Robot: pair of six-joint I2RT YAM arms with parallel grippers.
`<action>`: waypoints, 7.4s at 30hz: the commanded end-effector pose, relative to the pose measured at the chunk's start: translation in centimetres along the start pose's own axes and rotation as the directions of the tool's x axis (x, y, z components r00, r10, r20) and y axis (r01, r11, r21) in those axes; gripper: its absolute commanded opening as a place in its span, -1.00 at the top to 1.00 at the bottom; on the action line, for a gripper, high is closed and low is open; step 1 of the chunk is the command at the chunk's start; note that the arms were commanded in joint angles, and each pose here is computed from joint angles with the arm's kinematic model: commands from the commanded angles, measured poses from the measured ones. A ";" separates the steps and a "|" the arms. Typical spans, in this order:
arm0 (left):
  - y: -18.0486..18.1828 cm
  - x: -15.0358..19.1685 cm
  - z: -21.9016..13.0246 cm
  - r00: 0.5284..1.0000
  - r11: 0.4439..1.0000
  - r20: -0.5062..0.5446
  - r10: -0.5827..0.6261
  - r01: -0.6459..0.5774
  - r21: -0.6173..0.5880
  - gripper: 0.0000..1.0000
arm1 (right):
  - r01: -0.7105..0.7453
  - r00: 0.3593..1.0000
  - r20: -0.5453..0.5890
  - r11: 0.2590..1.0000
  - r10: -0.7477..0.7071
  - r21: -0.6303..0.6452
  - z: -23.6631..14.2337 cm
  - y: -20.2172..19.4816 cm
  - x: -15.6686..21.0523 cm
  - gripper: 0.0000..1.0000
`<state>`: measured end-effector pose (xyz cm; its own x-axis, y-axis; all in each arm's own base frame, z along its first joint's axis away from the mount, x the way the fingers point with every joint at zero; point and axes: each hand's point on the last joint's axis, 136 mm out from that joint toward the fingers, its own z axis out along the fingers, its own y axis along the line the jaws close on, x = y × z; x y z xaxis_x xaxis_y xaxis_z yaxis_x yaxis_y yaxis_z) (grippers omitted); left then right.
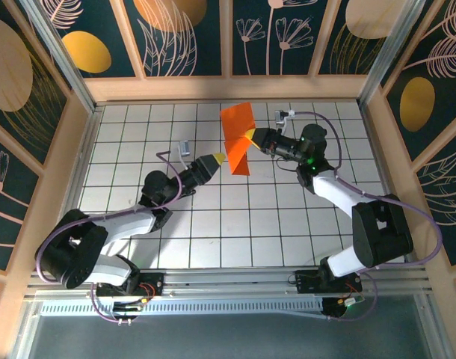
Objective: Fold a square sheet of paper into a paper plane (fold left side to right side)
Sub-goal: Turn over the paper at the center of the table, then third fold the triangle at the center of the table.
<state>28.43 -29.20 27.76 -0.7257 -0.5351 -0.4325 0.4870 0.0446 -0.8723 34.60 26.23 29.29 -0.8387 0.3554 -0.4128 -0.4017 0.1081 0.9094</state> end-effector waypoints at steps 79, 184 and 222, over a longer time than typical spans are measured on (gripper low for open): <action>19.4 9.6 -7.6 0.748 -0.294 -0.639 -0.179 -0.660 -0.691 0.97 | 0.044 0.881 0.168 0.430 -0.442 0.902 -19.7 -15.5 -4.3 -0.98; 21.4 5.4 -8.7 0.965 0.612 -0.138 -0.221 0.027 -0.790 -0.04 | 0.077 0.899 -0.379 0.773 0.219 0.630 0.3 -24.3 15.7 1.00; 20.4 5.4 -7.5 0.962 0.657 -0.127 -0.243 0.067 -0.751 1.00 | 0.260 0.939 -0.342 0.722 -0.035 0.641 -1.5 -21.6 10.4 0.45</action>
<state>30.41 -24.23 4.41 -0.8825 -0.4093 -0.2318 -0.1142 0.6644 -0.7386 33.12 27.80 3.50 -0.9427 0.0125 -0.3333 -0.2205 0.7262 0.6511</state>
